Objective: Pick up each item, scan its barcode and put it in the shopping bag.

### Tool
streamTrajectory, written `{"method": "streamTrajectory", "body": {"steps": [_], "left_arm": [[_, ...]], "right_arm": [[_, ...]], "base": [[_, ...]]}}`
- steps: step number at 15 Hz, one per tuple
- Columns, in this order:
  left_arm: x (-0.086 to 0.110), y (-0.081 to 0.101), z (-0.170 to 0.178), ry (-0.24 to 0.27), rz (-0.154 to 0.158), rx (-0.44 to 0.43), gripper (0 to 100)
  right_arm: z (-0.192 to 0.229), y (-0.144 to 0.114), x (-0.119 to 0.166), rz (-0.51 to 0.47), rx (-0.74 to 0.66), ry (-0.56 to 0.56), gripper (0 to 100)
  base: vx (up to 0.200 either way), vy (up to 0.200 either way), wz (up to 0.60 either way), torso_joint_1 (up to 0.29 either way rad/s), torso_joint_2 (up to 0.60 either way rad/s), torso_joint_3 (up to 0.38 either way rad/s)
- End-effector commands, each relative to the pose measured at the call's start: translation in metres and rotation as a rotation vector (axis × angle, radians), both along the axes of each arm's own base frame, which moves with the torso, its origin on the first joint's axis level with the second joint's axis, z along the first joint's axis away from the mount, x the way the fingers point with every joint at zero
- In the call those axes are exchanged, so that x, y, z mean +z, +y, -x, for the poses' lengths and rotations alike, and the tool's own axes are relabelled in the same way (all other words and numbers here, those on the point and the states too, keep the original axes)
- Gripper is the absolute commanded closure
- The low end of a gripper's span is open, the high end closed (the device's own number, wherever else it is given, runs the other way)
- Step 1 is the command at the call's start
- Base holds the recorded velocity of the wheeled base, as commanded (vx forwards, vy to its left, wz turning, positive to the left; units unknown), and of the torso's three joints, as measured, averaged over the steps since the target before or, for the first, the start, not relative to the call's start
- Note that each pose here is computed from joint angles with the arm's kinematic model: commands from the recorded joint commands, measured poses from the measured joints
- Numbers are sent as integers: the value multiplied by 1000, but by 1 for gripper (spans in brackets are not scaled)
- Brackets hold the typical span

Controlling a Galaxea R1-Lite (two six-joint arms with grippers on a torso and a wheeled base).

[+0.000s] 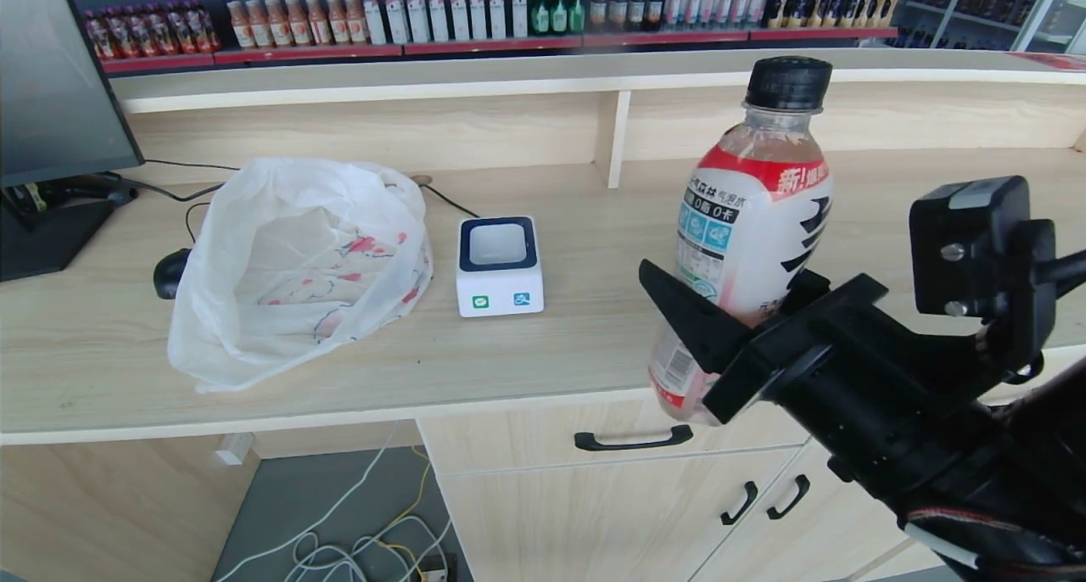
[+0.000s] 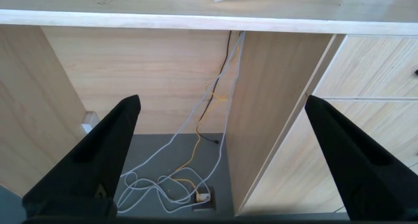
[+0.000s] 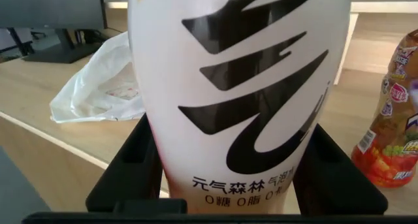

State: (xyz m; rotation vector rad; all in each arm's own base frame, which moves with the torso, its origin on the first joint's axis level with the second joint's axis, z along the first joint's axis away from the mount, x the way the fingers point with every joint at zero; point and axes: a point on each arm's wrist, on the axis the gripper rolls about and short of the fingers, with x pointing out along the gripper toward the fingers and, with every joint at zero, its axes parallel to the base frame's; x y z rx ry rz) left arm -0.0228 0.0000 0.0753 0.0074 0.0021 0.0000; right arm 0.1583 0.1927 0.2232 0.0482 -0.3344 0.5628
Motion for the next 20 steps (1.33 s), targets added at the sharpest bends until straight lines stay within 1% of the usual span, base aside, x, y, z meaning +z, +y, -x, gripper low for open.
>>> {"method": "streamTrajectory", "body": {"steps": [1,5,7,9,11,13,15,17,18,20], "left_arm": [[0,0,0,-1,0,0,0],[0,0,0,-1,3,0,0],[0,0,0,-1,3,0,0],[0,0,0,-1,3,0,0],[0,0,0,-1,1,0,0],[0,0,0,-1,1,0,0],[0,0,0,-1,3,0,0],[0,0,0,-1,4,0,0],[0,0,0,-1,4,0,0],[0,0,0,1,4,0,0]], "right_arm": [[6,16,4,-6,-4,-6,100],[-2,28,9,30,-136,-31,100],[-8,35,18,-8,-167,-43,100],[-10,36,18,5,-179,-48,100],[-26,34,10,24,-226,-34,100],[-37,36,10,14,-253,-41,100],[-40,39,8,6,-256,-47,100],[-42,39,16,-21,-262,-62,100],[-45,36,22,-41,-275,-76,100],[-53,29,24,-47,-319,-74,100]], "base": [[0,0,0,0,0,0],[0,0,0,0,0,0],[0,0,0,0,0,0],[0,0,0,0,0,0],[0,0,0,0,0,0],[0,200,0,2,2,5],[0,200,0,5,2,7],[0,200,0,0,0,0],[0,200,0,22,-2,2],[0,200,0,12,5,0]]}}
